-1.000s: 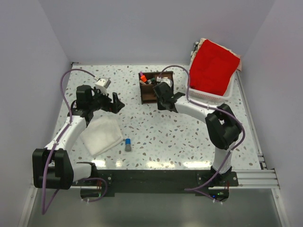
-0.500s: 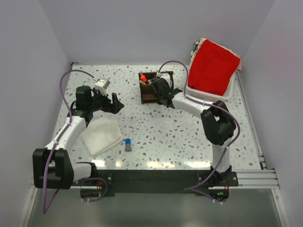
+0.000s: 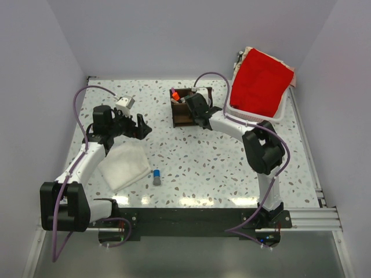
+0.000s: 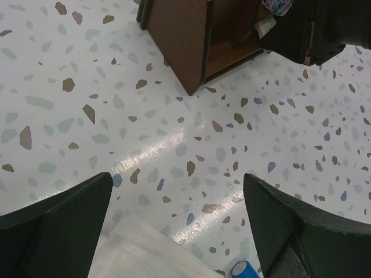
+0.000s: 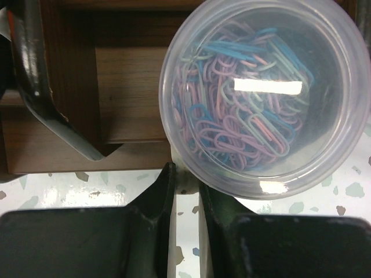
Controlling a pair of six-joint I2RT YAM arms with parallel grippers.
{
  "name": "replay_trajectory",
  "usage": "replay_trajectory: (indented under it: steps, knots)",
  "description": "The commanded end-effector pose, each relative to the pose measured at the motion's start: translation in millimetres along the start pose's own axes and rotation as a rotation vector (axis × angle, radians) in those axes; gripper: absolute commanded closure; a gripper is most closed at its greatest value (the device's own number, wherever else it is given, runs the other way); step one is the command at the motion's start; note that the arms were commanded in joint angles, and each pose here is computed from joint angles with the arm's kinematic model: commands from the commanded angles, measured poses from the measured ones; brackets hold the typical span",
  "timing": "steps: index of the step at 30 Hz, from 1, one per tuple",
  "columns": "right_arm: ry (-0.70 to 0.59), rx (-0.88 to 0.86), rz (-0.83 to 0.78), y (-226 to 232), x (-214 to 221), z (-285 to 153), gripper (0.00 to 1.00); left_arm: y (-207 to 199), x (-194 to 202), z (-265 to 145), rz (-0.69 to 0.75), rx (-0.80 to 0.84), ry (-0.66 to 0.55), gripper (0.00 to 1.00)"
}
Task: Sort the stationery into containers
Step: Place the stationery in the storage box.
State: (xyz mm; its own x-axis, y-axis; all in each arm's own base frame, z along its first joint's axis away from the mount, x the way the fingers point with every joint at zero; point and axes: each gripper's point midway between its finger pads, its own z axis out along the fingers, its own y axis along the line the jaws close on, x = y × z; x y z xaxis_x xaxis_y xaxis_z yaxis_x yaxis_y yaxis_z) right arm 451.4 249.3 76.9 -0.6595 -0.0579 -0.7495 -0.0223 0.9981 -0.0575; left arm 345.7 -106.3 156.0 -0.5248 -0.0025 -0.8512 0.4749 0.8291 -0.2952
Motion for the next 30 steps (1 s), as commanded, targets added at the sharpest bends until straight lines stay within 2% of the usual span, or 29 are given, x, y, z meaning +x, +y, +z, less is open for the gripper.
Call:
replay_trajectory:
  steps: [1, 10, 11, 12, 15, 16, 25, 30]
  knots:
    - [-0.098, 0.012, 0.04, 3.0, -33.5, 0.3, 0.96, -1.1, -11.3, -2.7, 0.014, 0.009, -0.048, 0.0]
    - [-0.108, 0.016, 0.036, 7.1, -36.0, 9.0, 0.93, -1.3, -9.5, -2.5, 0.01, 0.01, -0.046, 0.0]
    - [-0.11, 0.013, 0.035, 9.0, -36.6, 8.4, 0.86, -0.8, -10.3, -2.7, 0.01, 0.009, -0.048, 0.0]
    - [-0.111, 0.016, 0.035, 8.3, -37.0, 7.9, 0.71, -1.6, -9.5, -2.5, 0.01, 0.012, -0.046, 0.0]
    - [-0.111, 0.021, 0.038, 5.9, -37.5, 4.6, 0.57, -2.0, -10.0, -3.1, 0.011, 0.012, -0.047, 0.0]
    - [-0.11, 0.024, 0.037, 5.2, -36.7, 3.3, 0.55, -2.2, -9.9, -3.1, 0.011, 0.014, -0.047, 0.0]
    - [-0.109, 0.004, 0.055, -0.5, -37.8, -23.2, 0.53, -4.3, -10.7, -4.2, 0.007, 0.02, -0.053, 0.0]
    - [-0.048, -0.076, 0.075, 4.4, -23.4, -49.4, 0.53, -5.8, -12.3, -9.9, 0.02, 0.012, -0.054, 0.0]
